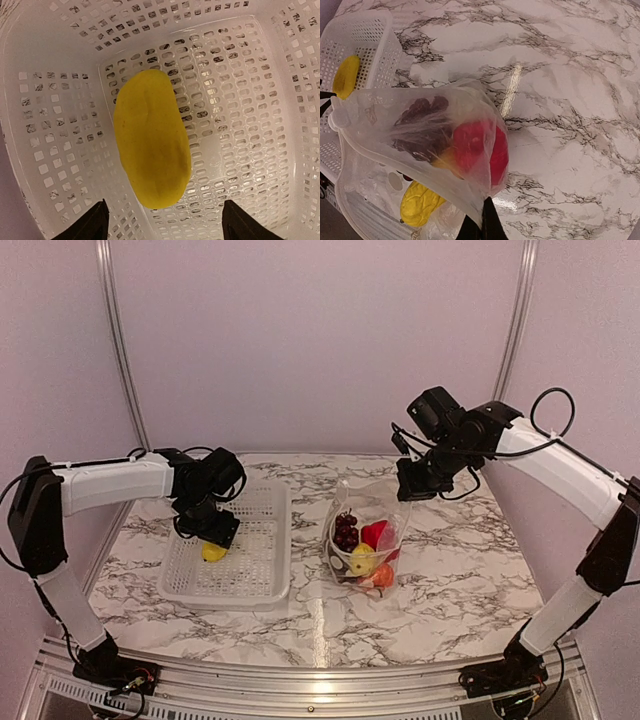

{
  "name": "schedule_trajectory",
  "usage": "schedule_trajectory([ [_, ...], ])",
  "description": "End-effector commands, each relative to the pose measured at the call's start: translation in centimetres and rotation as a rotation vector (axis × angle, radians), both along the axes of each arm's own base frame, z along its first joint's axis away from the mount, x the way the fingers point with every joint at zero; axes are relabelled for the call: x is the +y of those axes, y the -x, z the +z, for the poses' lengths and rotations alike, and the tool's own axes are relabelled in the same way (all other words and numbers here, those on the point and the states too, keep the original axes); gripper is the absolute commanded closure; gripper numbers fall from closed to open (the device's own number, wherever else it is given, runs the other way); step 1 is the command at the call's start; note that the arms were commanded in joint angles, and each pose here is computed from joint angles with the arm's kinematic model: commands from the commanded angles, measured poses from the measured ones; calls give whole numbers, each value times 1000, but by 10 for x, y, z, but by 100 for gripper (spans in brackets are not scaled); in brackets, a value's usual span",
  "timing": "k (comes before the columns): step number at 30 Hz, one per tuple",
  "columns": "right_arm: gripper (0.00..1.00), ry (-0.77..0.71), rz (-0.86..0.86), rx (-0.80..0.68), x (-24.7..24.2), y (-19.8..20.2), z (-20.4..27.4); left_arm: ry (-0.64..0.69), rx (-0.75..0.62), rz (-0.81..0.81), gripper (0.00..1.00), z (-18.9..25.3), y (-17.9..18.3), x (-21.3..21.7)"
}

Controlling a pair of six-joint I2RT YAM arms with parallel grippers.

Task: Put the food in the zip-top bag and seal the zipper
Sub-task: Pick up the fake fruit from the bin.

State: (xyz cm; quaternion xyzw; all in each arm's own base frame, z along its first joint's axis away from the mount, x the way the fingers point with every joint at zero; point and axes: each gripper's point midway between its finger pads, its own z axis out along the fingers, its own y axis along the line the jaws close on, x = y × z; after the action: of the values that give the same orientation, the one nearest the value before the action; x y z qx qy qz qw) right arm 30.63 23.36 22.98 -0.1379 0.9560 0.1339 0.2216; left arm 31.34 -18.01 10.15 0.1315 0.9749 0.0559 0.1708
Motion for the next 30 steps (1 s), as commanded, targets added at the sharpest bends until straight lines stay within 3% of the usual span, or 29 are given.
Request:
schedule_trajectory([
  [1,100,-26,6,-17,1,5,7,-34,69,-17,20,-21,-2,4],
  [20,100,-48,-10,-9,2,7,7,-96,109,-29,26,-54,-33,3],
  [30,100,-45,-2,-2,3,6,4,-94,123,-26,42,-59,-35,4],
])
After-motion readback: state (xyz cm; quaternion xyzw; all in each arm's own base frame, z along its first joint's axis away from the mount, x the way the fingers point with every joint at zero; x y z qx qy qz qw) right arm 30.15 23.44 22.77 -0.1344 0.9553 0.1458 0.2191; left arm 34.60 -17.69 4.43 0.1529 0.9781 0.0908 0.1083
